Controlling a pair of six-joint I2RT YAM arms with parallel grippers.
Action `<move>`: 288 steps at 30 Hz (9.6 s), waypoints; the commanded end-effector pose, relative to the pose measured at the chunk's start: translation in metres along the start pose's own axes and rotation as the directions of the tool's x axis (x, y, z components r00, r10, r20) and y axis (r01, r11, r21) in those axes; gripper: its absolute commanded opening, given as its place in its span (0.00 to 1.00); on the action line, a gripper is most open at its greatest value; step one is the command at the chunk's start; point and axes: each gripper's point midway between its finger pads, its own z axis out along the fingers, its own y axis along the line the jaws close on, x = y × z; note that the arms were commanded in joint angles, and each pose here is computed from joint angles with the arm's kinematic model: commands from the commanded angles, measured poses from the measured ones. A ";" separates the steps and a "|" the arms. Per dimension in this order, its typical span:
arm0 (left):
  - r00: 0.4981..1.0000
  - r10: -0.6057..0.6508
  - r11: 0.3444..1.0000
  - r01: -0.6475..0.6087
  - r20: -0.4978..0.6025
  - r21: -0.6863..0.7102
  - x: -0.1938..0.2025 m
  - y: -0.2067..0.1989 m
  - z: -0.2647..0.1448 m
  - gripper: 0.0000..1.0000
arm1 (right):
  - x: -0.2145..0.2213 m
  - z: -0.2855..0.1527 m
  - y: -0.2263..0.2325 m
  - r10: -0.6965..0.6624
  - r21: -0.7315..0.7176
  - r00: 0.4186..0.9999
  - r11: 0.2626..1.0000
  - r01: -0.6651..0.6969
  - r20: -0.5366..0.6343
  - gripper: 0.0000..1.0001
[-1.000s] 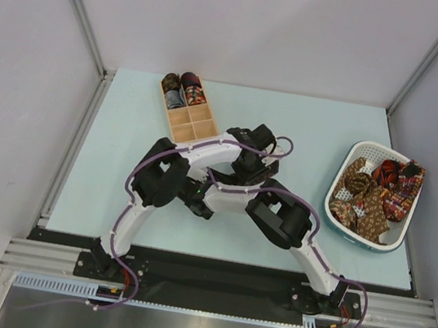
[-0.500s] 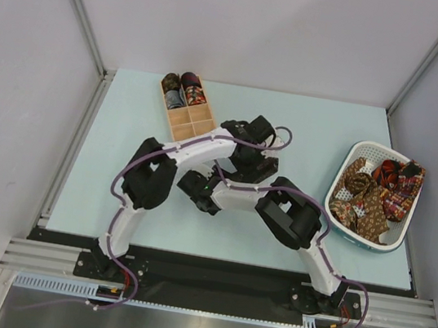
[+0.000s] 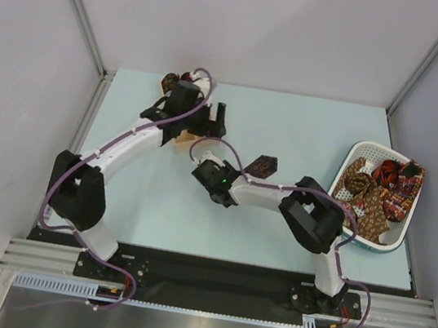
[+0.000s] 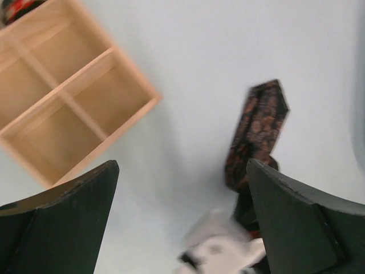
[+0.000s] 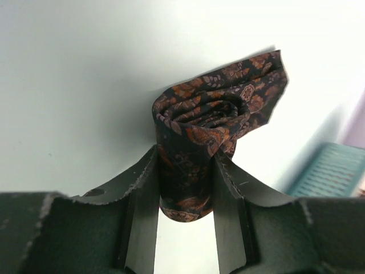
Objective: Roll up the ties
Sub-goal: Roll the tie, then place the rolled tie into the container
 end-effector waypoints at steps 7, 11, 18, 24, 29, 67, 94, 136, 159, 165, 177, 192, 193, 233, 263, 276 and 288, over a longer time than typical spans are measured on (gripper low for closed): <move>0.944 -0.258 0.953 0.284 0.206 -0.105 -0.012 0.059 -0.029 1.00 | -0.020 -0.023 0.004 0.335 -0.440 0.939 0.856 -0.271 0.072 0.33; 0.940 -0.271 0.951 0.295 0.208 -0.093 -0.005 0.061 -0.030 1.00 | -0.023 -0.027 0.002 0.437 -0.587 0.898 0.741 -0.327 0.050 0.33; 0.956 -0.247 0.964 0.260 0.161 -0.065 0.012 0.054 -0.020 1.00 | -0.013 -0.014 -0.002 0.579 -0.772 0.808 0.461 -0.437 -0.112 0.32; 0.967 -0.216 0.969 0.229 0.136 -0.088 0.025 0.054 -0.016 1.00 | -0.003 0.002 -0.012 0.651 -0.844 0.709 0.194 -0.500 -0.271 0.30; 0.988 -0.121 0.990 0.128 0.100 -0.057 0.033 0.035 -0.009 1.00 | 0.008 0.015 -0.019 0.658 -0.832 0.657 0.081 -0.548 -0.369 0.29; 0.779 0.625 0.750 -0.584 -0.045 0.310 0.090 -0.104 0.112 1.00 | 0.059 0.070 -0.048 0.696 -0.700 0.461 -0.084 -0.709 -0.551 0.29; 0.678 0.708 0.670 -0.557 -0.198 0.491 0.137 -0.106 0.137 0.75 | 0.054 0.064 -0.025 0.626 -0.706 0.475 -0.177 -0.686 -0.618 0.25; 0.700 0.652 0.752 -0.546 -0.292 0.368 0.154 -0.072 0.122 0.64 | 0.041 0.040 0.011 0.511 -0.748 0.576 -0.233 -0.621 -0.638 0.36; 0.695 0.607 0.792 -0.490 -0.385 0.365 0.179 -0.059 0.110 0.48 | 0.060 0.051 -0.093 0.794 -0.694 0.302 -0.197 -0.693 -0.527 0.59; 0.712 0.587 0.806 -0.470 -0.386 0.358 0.175 -0.062 0.105 0.47 | 0.072 0.032 -0.107 0.856 -0.675 0.276 -0.109 -0.730 -0.437 0.57; 0.724 0.544 0.837 -0.435 -0.424 0.332 0.187 -0.064 0.096 0.43 | 0.099 -0.040 -0.082 0.928 -0.600 0.341 0.188 -0.778 -0.150 0.48; 0.704 0.483 0.874 -0.360 -0.521 0.326 0.197 -0.080 0.082 0.41 | 0.048 -0.119 -0.014 0.543 -0.390 0.784 0.820 -0.419 0.300 0.53; 0.702 0.488 0.871 -0.361 -0.519 0.333 0.197 -0.082 0.081 0.41 | 0.044 -0.118 -0.016 0.490 -0.323 0.809 0.862 -0.392 0.325 0.55; 0.560 0.397 0.916 -0.290 -0.727 0.277 0.204 -0.077 0.046 0.40 | -0.002 -0.016 0.034 -0.317 0.299 0.948 0.901 0.313 -0.037 0.64; 0.584 0.422 0.905 -0.312 -0.694 0.287 0.184 -0.082 0.044 0.67 | 0.033 0.016 0.038 -0.298 0.245 0.936 0.908 0.339 -0.190 0.25; 0.658 0.528 0.848 -0.367 -0.538 0.384 0.160 -0.109 0.089 0.96 | 0.022 0.007 0.040 -0.319 0.230 0.936 0.910 0.345 -0.147 0.25; 0.586 0.531 0.847 -0.379 -0.612 0.372 0.185 -0.096 0.103 0.84 | 0.021 0.003 0.044 -0.347 0.233 0.929 0.900 0.369 -0.131 0.28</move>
